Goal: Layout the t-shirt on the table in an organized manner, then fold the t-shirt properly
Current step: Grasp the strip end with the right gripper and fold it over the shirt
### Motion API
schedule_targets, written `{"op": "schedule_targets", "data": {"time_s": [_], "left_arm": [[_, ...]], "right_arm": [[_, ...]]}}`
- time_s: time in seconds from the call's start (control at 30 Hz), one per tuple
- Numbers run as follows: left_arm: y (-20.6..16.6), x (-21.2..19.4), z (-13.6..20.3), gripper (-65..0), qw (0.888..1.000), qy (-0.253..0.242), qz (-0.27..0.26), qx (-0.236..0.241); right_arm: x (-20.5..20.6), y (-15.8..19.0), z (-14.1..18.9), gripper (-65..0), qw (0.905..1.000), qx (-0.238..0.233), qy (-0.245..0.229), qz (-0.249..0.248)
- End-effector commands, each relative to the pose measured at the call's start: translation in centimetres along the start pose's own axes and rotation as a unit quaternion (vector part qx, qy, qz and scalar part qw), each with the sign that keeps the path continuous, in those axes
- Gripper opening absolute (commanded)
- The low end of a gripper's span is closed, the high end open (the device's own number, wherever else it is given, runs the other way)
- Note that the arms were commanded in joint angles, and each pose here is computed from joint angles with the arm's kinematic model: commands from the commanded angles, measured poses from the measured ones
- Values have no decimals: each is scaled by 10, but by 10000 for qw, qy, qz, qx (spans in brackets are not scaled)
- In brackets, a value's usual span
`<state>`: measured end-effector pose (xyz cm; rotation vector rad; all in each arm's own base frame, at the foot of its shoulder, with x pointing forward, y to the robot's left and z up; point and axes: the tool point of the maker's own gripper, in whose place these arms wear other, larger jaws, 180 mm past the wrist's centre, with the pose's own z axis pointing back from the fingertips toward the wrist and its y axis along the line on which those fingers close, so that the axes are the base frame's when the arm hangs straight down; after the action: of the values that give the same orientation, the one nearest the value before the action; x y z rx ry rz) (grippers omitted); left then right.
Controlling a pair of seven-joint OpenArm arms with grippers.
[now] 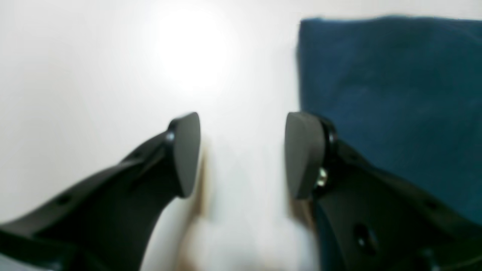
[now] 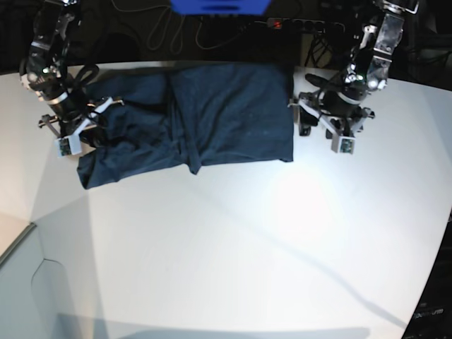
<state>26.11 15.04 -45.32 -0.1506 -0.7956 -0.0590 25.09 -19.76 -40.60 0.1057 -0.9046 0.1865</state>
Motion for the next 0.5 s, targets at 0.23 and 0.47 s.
{"op": "schedule_targets", "data": {"time_s": [0.23,0.47], "left_arm": [[1,12,1,-307,9998,-195,-34,-1],[-8,11,-1,-307,9997,-206,72,-58]], "right_arm": [[55,54,26,-650,9939,484,-806,569],[82,134,38,-650,9770,1461,-1212,971]]}}
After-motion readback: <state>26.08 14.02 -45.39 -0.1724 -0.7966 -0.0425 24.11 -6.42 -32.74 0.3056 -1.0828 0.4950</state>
